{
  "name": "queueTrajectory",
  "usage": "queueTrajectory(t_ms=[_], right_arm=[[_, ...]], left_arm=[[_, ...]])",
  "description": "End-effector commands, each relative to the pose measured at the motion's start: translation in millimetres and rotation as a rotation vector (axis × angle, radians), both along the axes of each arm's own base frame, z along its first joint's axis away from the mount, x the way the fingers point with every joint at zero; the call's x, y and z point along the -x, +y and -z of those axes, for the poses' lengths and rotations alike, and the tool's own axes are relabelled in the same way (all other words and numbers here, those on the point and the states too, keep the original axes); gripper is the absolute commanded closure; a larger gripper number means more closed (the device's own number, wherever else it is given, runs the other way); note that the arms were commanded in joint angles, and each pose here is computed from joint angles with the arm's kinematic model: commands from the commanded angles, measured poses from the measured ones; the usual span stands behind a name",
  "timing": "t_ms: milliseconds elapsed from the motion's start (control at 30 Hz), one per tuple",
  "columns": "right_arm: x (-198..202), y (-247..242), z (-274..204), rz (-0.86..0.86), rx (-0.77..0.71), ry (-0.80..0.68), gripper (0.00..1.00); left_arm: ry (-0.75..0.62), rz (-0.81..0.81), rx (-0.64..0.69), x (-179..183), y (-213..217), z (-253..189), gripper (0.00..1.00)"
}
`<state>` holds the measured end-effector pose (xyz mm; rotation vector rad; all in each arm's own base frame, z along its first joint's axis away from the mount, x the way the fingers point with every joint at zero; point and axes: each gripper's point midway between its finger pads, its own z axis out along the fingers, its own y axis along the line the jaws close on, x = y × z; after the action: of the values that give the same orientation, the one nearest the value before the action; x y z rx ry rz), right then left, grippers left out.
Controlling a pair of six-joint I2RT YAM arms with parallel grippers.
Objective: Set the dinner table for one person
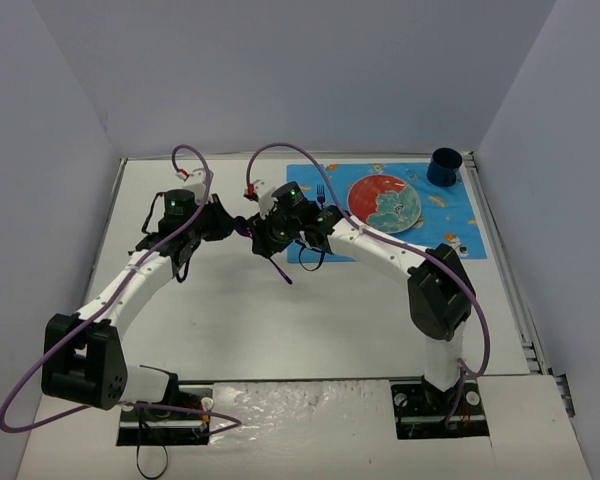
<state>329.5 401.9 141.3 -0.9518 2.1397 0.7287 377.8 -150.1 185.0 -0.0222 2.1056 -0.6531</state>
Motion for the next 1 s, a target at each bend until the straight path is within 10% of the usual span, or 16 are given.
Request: queueTrajectory(t_ms=[0,367,600,967], right_arm=[[-11.9,11.7,-24.9,0.012,-0.038,-0.074,0.65],[-18.3,4.7,-33.7,0.052,-0.029,-0.110,1.00],[-23.6,-16.5,-22.8,0.123,0.023,-0.119,1.00],[-82.0,-168.4,10.0,0.510,0.170,-0.058,1.00]], left_arm=[[-0.178,0.038,0.055,-11.9,-12.9,-59.2,1.00],[-0.184,0.056,0.059,-7.2,-17.2,-56.1,1.00],[-0.152,0.024,0.047,-7.8,-12.4,-47.6,0.52],[-0.021,-0.156,-0.148,8.5,39.5,-16.1,0.12]])
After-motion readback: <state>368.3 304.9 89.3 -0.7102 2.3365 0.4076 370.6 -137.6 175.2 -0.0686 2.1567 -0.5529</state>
